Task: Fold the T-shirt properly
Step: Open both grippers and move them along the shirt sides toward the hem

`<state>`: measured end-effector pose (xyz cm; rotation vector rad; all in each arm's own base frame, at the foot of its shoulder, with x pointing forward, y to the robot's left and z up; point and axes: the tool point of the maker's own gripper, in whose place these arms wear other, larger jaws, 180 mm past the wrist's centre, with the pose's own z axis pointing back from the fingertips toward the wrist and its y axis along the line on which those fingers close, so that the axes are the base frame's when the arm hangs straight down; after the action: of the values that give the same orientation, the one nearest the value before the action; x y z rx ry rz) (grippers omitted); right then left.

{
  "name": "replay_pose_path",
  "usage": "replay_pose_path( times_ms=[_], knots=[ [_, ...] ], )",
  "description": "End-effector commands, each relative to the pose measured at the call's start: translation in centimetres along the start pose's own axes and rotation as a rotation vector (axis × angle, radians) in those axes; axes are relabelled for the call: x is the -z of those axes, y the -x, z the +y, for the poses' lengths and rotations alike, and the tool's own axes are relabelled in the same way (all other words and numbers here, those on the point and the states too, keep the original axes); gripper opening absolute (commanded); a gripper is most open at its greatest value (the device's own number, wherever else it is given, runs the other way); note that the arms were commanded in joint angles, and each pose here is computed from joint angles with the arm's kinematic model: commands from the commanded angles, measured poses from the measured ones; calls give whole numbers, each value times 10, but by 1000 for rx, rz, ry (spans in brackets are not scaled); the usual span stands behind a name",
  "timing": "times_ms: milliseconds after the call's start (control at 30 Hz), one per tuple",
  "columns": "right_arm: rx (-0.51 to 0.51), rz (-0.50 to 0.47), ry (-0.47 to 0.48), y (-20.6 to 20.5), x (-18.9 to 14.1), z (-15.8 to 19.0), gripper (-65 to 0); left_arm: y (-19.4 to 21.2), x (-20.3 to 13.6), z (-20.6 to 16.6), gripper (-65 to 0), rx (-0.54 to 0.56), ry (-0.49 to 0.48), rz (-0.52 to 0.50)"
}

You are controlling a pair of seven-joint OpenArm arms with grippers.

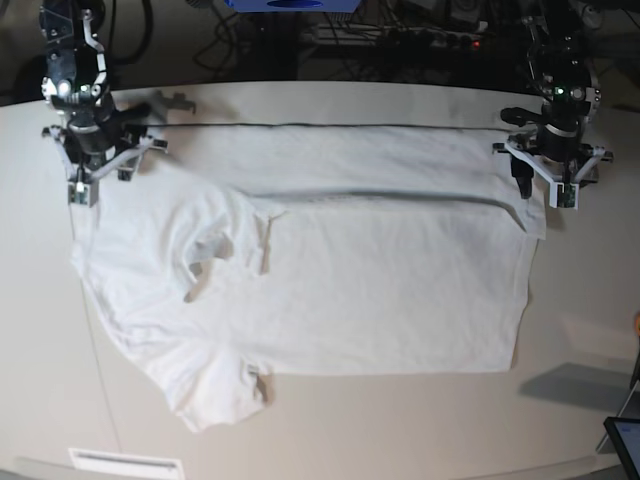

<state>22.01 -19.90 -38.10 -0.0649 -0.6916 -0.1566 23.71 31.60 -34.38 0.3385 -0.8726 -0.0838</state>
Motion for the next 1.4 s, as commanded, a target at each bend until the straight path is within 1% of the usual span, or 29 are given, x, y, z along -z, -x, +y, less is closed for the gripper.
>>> replay_pose_path(
  times_ms=[0, 67, 133, 200, 233, 300, 333, 400, 467, 533, 600, 767, 833, 900, 967, 1000, 1067, 1133, 1167, 1200, 1300, 1367],
  knots=[
    [-10, -56, 9, -17, -2, -3, -419, -24, -2, 6, -282, 4, -16, -74],
    [-8, -53, 9, -20, -1, -3, -419, -28, -2, 8, -282, -5, -23, -86],
    [14, -71, 33, -33, -1, -13, -419, -29, -4, 18, -280, -21, -52, -91],
    [29, -122, 47, -54, 0, -19, -419, -43, -1, 28, -279, -38, -78, -125],
    [35, -151, 53, -67, 0, -22, -419, -46, 1, 32, -279, -45, -89, -126],
    [41, -213, 63, -95, 0, -27, -419, -49, 6, 41, -279, -68, -111, -98],
    [25, -238, 60, -109, 0, -29, -419, -52, 9, 45, -279, -76, -120, -81],
    [-45, -273, 26, -130, 6, -25, -419, -60, 14, 49, -279, -92, -129, -74],
    [-96, -298, 3, -151, 13, -27, -415, -71, 16, 54, -279, -94, -139, -91],
    [-106, -315, -2, -172, 21, -35, -414, -73, 19, 59, -279, -90, -144, -91],
    [-98, -329, -8, -190, 29, -40, -414, -77, 27, 63, -279, -109, -148, -93],
    [-46, -329, -16, -212, 46, -49, -416, -70, 52, 83, -279, -138, -163, -35],
    [12, -311, -26, -224, 60, -53, -418, -70, 60, 96, -279, -143, -178, -20],
    [61, -276, -37, -229, 77, -60, -418, -75, 64, 105, -279, -144, -188, -38],
    [73, -256, -77, -240, 89, -61, -418, -80, 67, 117, -279, -136, -205, -70],
    [74, -245, -100, -242, 94, -61, -418, -83, 70, 118, -279, -125, -202, -84],
    [75, -269, -134, -257, 98, -60, -415, -89, 77, 116, -279, -68, -172, -90],
    [108, -248, -151, -261, 110, -60, -414, -88, 89, 113, -279, -39, -146, -59],
    [122, -235, -157, -262, 115, -61, -409, -87, 95, 112, -279, -44, -141, -47],
    [141, -216, -156, -261, 121, -66, -393, -88, 101, 112, -279, -57, -135, -39],
    [204, -173, -174, -253, 141, -66, -295, -85, 112, 113, -279, -93, -128, -14],
    [226, -173, -176, -250, 148, -67, -266, -90, 114, 112, -279, -104, -126, -24]
  ],
)
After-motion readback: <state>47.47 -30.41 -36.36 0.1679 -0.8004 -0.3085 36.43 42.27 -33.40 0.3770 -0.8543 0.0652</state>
